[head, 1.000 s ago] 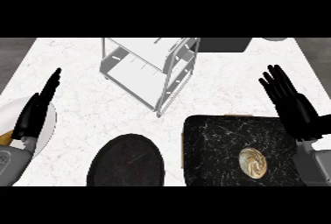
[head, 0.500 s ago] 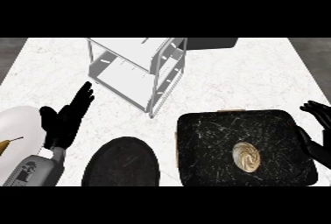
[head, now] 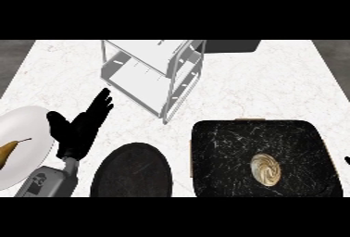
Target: Pick the cupcake from the tray and place it in the tiered basket
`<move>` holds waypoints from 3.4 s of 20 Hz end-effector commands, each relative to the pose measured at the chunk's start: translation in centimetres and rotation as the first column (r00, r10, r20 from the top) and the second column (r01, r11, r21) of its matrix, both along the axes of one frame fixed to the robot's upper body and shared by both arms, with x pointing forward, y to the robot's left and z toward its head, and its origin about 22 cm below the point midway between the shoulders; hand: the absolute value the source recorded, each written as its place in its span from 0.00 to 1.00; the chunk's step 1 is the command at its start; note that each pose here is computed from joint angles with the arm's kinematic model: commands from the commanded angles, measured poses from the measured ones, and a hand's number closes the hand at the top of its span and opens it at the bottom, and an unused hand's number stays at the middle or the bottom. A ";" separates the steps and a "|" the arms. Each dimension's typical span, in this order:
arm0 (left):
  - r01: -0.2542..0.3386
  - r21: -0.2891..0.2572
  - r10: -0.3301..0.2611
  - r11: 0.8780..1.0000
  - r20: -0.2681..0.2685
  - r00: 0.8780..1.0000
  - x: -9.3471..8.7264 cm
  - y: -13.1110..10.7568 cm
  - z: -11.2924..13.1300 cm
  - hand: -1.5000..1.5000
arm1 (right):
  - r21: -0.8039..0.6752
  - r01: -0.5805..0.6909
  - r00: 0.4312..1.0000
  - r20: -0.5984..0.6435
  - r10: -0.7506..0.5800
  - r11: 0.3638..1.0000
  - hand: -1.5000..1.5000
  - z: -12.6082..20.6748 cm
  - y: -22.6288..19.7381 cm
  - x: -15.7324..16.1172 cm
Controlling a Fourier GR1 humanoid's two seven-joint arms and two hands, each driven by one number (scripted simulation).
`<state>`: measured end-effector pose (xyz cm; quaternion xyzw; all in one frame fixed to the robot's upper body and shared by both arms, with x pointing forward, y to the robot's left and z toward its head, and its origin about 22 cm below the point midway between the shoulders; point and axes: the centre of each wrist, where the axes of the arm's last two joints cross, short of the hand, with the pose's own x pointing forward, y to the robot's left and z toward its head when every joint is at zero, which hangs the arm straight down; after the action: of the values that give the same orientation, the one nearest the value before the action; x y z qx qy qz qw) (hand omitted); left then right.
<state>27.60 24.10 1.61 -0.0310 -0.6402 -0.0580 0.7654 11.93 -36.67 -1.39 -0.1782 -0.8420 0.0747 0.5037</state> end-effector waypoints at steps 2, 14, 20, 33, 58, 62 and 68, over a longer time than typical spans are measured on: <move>0.010 -0.030 -0.010 1.000 -0.003 1.000 0.4 -1.0 0.6 0.50 | -0.258 0.090 0.990 -0.079 -0.114 0.962 0.00 2.5 1.1 -4.1; 0.039 -0.029 -0.039 0.999 0.001 0.999 0.7 -2.6 1.3 0.50 | -0.548 0.215 0.869 -0.270 -0.414 0.809 0.00 9.4 8.4 -8.6; 0.061 -0.013 -0.061 0.998 0.010 0.998 0.6 -2.0 1.4 0.50 | -0.576 0.232 0.811 -0.329 -0.483 0.784 0.00 10.2 12.4 -7.4; 0.025 -0.024 -0.025 0.999 0.004 1.000 -0.1 -1.1 1.0 0.50 | -0.692 0.120 0.703 -0.447 -0.553 0.712 0.00 5.9 18.8 -3.6; 0.041 -0.009 -0.041 0.999 0.003 0.999 0.1 -0.8 1.5 0.50 | -0.671 0.248 0.678 -0.395 -0.620 0.699 0.00 2.4 15.8 -0.2; 0.030 -0.007 -0.030 1.000 0.001 1.000 -1.3 -2.5 1.1 0.50 | -0.660 0.254 0.681 -0.397 -0.615 0.707 0.00 1.4 14.0 1.1; 0.031 -0.018 -0.032 0.999 -0.013 0.999 1.1 0.0 0.2 0.50 | -0.662 0.252 0.666 -0.411 -0.622 0.706 0.00 0.1 11.9 1.9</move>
<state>27.86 22.58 2.20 -0.0499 -0.6384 -0.0667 0.7652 13.84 -23.41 -0.63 -0.4866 -0.5062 0.2353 0.6720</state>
